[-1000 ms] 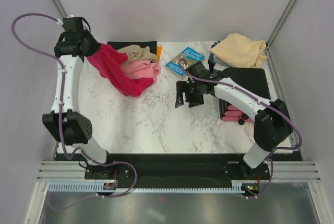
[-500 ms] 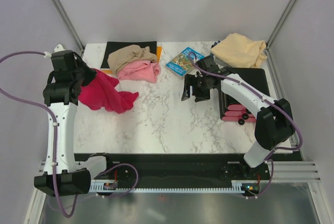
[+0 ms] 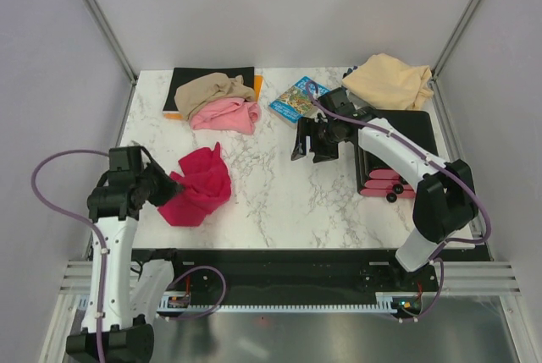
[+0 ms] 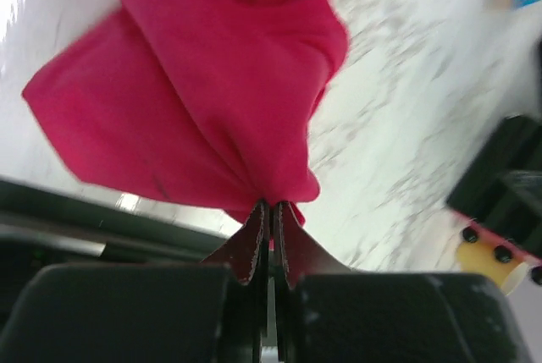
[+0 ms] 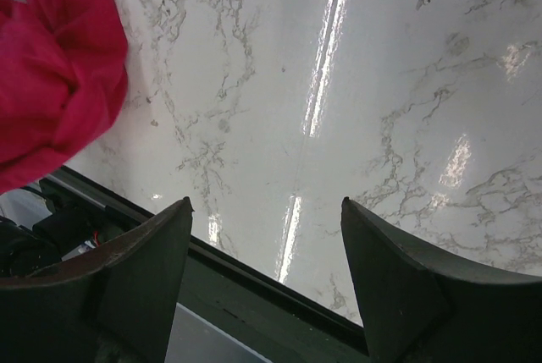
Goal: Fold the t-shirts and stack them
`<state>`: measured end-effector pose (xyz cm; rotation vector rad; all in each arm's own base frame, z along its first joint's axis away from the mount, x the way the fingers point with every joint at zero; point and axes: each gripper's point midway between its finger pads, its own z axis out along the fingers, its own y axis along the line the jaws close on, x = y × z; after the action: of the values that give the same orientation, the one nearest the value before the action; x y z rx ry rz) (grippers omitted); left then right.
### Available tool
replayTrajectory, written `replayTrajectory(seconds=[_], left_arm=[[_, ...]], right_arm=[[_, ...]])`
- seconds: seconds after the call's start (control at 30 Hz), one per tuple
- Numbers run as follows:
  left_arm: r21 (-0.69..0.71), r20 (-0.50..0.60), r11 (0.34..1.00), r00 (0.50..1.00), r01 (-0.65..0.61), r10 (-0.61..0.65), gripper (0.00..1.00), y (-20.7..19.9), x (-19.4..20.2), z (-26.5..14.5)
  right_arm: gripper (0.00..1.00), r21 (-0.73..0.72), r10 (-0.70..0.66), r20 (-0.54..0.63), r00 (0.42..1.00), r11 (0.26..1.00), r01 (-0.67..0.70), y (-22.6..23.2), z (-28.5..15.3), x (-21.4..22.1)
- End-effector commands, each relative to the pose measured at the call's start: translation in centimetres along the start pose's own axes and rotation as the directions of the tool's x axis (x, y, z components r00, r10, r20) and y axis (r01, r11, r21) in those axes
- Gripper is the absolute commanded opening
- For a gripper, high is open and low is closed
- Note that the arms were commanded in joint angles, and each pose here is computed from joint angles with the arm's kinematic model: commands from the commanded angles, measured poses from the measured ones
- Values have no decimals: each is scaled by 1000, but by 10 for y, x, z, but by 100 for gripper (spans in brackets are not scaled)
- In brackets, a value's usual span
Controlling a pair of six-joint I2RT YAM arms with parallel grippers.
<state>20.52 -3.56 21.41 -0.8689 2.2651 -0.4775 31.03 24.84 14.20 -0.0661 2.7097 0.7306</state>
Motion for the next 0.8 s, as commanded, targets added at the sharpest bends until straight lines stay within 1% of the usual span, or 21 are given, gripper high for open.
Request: replayTrajectory(seconds=[0.0, 0.1, 0.23, 0.27, 0.3, 0.33, 0.37, 0.4, 0.47, 0.53, 0.57, 0.6, 0.7, 0.77], left_arm=[[-158, -309, 987, 950, -6, -43, 2, 50, 70, 21], [-214, -276, 976, 961, -30, -31, 2, 56, 60, 19], [-366, -316, 927, 948, -85, -37, 2, 82, 59, 19], [-389, -347, 916, 937, -99, -46, 13, 88, 64, 23], [-393, -353, 914, 934, -101, -49, 27, 89, 64, 24], [-405, -339, 910, 939, -93, -55, 48, 90, 63, 24], [-393, -316, 916, 947, -81, -52, 51, 85, 57, 22], [-368, -284, 927, 958, -67, -44, 52, 78, 52, 19], [-320, -203, 947, 979, -37, -30, 61, 61, 33, 11], [-309, -151, 950, 988, -34, -14, 69, 55, 21, 4], [-298, -132, 954, 991, -37, -3, 70, 50, 14, 1], [-307, -134, 951, 991, -40, -2, 70, 50, 13, 0], [-361, -111, 932, 994, -44, 4, 70, 60, 9, -2], [-371, -100, 928, 995, -26, -12, 70, 61, 9, -2]], right_arm=[[79, -50, 12, 33, 999, 999, -11, 15, 1, -18], [79, -73, 14, 23, 1000, 997, -12, 22, 4, -23], [81, -95, 12, 6, 1000, 995, -11, 28, 10, -28], [81, -111, 9, 0, 1000, 994, -9, 31, 11, -29], [81, -131, 3, 1, 1000, 991, -3, 35, 13, -30], [81, -145, -9, -2, 1000, 989, 9, 38, 16, -29], [80, -165, -19, -1, 1000, 986, 19, 45, 15, -31], [80, -191, -37, -23, 999, 981, 32, 52, 20, -27], [80, -219, -99, -49, 994, 972, 86, 73, 28, -18], [80, -254, -159, -78, 984, 958, 135, 96, 36, -1], [80, -259, -160, -95, 983, 957, 131, 103, 45, 4], [80, -288, -192, -107, 976, 945, 154, 118, 49, 15], [81, -297, -224, -124, 967, 938, 179, 135, 67, 30], [82, -309, -231, -144, 962, 934, 178, 143, 77, 34]])
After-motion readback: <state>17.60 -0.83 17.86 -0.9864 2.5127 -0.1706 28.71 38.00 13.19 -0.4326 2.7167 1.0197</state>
